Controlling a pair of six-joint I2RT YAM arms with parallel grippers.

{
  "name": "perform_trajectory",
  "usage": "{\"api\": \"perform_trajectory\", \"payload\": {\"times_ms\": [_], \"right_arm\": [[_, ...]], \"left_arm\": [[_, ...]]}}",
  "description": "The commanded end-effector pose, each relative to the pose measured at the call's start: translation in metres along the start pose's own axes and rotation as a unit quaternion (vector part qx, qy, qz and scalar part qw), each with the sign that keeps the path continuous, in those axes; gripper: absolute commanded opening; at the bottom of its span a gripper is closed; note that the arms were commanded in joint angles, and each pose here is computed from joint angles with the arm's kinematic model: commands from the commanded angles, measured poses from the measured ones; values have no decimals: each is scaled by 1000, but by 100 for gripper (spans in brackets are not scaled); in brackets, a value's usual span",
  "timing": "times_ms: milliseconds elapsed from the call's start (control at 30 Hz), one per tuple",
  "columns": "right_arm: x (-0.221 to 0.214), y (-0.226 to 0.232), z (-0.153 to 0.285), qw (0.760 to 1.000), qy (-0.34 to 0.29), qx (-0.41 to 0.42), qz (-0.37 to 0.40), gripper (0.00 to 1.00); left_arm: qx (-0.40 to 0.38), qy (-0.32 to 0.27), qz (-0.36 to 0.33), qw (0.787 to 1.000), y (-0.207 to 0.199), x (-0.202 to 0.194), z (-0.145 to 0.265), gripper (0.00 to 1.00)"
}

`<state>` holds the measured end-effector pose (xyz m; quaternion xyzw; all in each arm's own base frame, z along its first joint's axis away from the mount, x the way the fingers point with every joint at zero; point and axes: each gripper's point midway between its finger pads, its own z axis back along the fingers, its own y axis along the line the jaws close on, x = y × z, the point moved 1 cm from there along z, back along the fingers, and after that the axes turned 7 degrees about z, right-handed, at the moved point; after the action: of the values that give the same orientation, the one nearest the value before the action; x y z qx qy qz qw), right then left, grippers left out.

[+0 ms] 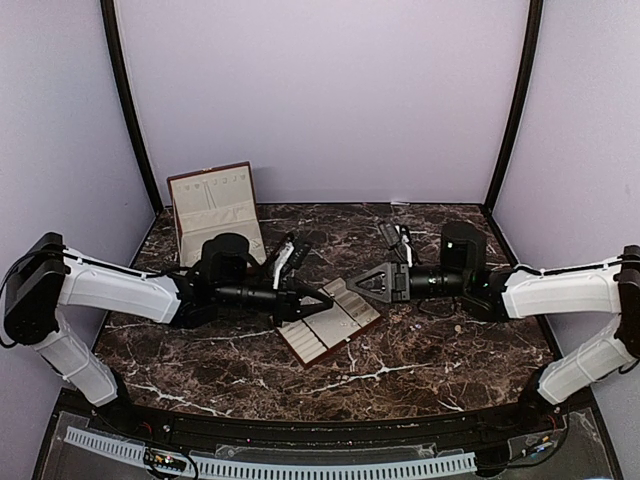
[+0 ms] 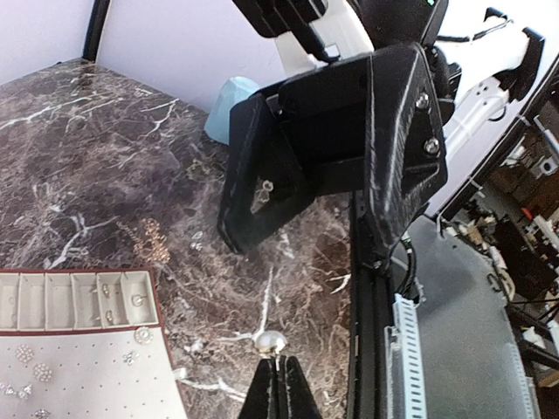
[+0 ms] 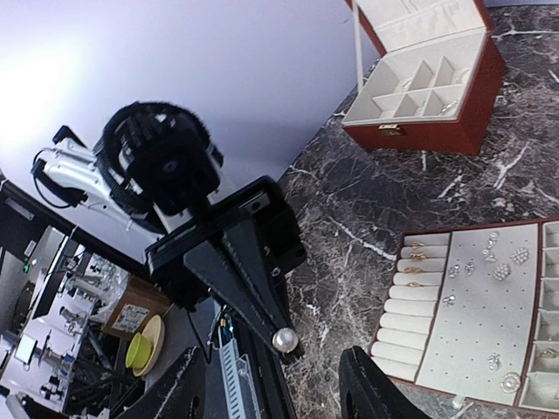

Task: Organize the mixed jewelry
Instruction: Pass from the left arm to the right

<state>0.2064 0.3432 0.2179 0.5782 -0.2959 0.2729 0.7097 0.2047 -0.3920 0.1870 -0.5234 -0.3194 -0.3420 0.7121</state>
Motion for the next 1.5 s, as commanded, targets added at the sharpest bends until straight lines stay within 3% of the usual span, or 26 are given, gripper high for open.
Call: {"api": "perform_trajectory", "payload": {"times_ms": [0,133,500,1100,1467], "right_arm": [[4,30,3,997,7,63,42,54],[3,41,-7,995,18,78,56,54],[-3,53,-25,992,38,103,64,47],[-8,51,-28,992,48,104,57,20],[-8,49,-28,993,44,97,56,11]], "left_arm": [[-109,-19,11,994,-35,20,15,0],[-148,-3,23,989,-45,19,15,0],[-161,8,32,986,-47,18,12,0],[-151,7,33,988,-43,17,12,0],[-146,6,33,989,-42,17,11,0]]}}
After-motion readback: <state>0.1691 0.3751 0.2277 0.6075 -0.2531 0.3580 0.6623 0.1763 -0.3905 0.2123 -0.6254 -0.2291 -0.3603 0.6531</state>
